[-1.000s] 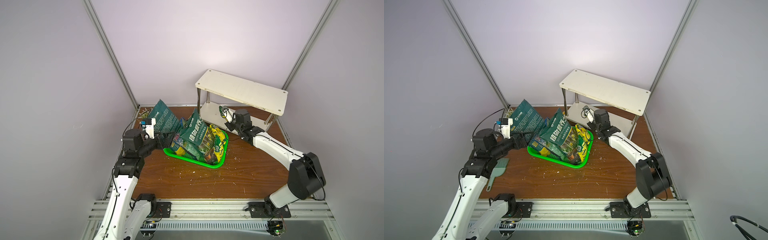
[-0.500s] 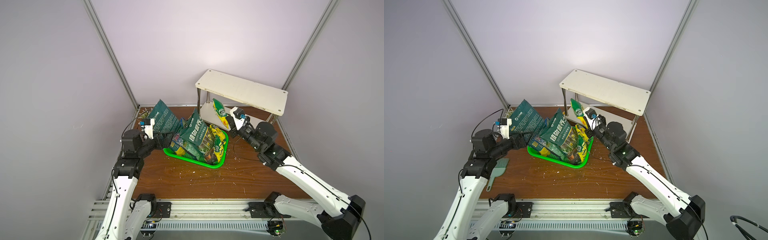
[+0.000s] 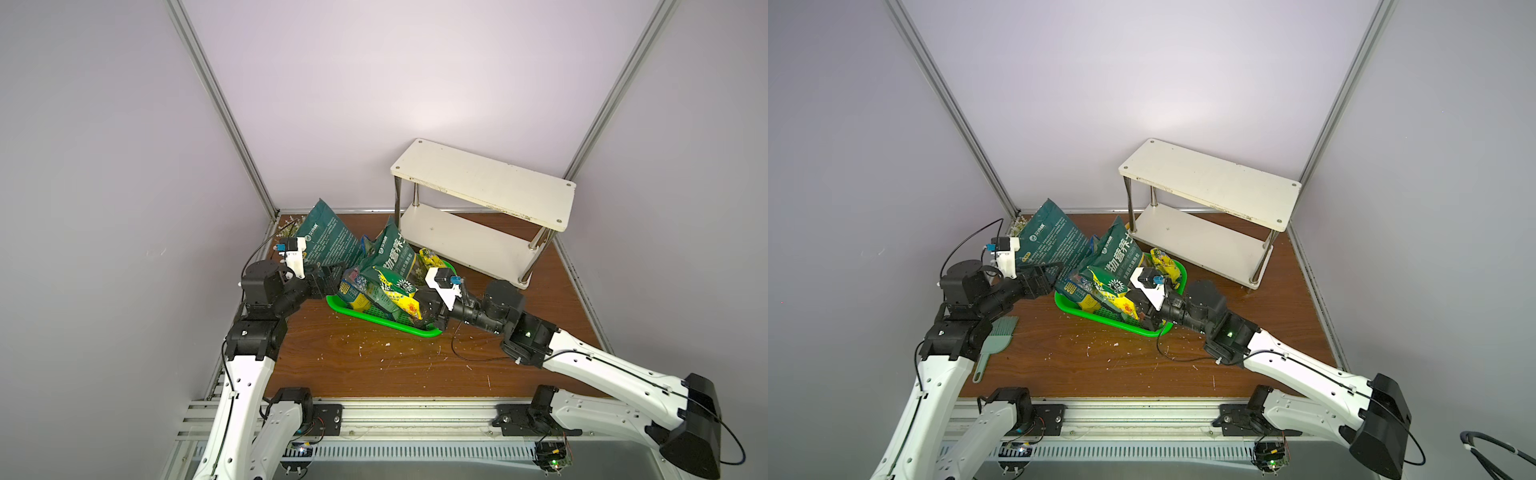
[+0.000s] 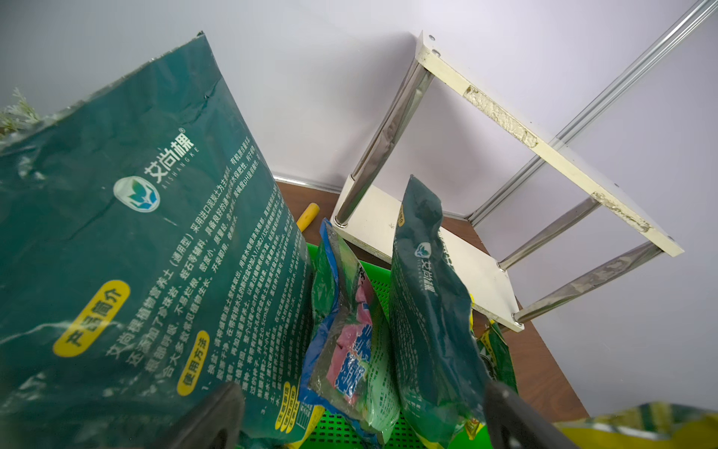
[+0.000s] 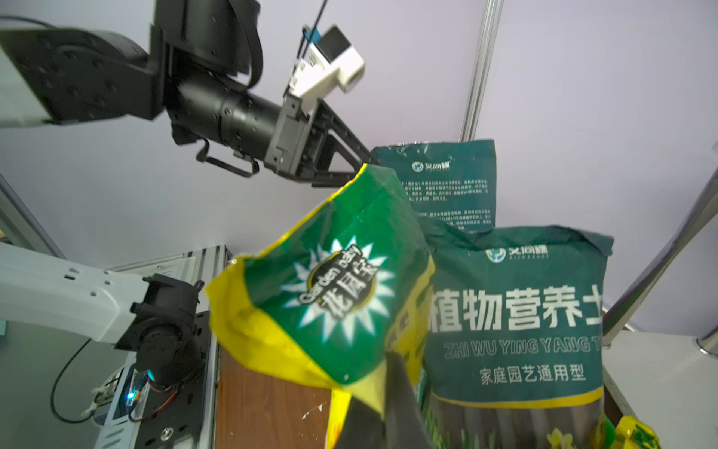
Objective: Take down the fertilizer bag from the shelf
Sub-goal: Place the fertilizer bag in the storage box.
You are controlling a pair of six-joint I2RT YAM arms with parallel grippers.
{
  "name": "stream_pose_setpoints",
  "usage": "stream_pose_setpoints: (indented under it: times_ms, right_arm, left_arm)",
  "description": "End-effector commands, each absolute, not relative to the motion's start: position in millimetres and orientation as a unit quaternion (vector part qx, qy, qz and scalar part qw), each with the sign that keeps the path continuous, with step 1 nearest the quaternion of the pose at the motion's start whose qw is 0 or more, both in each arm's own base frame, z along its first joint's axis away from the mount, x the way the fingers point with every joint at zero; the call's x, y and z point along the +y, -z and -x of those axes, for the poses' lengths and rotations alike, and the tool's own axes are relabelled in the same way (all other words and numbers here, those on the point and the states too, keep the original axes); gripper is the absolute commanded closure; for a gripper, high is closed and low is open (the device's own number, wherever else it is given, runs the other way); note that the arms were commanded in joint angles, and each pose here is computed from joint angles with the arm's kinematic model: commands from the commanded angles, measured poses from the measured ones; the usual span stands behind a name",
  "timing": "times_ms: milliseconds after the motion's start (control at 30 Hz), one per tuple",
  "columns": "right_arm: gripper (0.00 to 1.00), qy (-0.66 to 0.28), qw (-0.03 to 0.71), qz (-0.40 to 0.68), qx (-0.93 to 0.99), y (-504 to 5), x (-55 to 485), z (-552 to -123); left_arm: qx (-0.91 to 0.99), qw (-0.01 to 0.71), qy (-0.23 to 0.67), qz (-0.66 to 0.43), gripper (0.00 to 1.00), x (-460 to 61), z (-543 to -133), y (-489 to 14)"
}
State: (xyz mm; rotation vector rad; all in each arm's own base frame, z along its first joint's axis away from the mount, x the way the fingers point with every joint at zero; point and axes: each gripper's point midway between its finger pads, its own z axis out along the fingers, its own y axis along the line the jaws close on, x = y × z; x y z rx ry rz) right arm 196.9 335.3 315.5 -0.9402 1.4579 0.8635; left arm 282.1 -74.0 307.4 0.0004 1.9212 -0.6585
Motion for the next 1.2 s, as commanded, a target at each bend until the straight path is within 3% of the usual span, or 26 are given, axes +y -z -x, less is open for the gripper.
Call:
stream_pose_setpoints:
  times_ms: [0,267,700,967,1167]
  right_arm:
    - [1.00,-0.385,0.599,0.389,0.584,-340.7,342.2,-198.6]
    - [1.00,-0.371,0.566,0.406,0.615,-290.2,367.0,-215.4]
    - [1.00,-0.226,0.541,0.422,0.691,-190.9,368.1,-271.1]
    - [1.00,-0.208,0.462,0.439,0.742,-125.6,360.6,-265.4]
    - [1.00,-0.208,0.474,0.419,0.746,-131.8,343.4,-257.6]
  left_arm:
    - [0.795,0.549,0.258,0.009,0.01,-65.1,-280.2,-317.9]
    - [0.799,0.543,0.258,0.020,0.00,-63.3,-283.3,-313.9]
    - [0.797,0.546,0.256,0.017,0.00,-63.1,-281.9,-315.6]
    - [0.797,0.546,0.256,0.016,0.00,-63.4,-281.3,-315.1]
    - [0.796,0.548,0.258,0.013,0.01,-64.4,-280.6,-316.8]
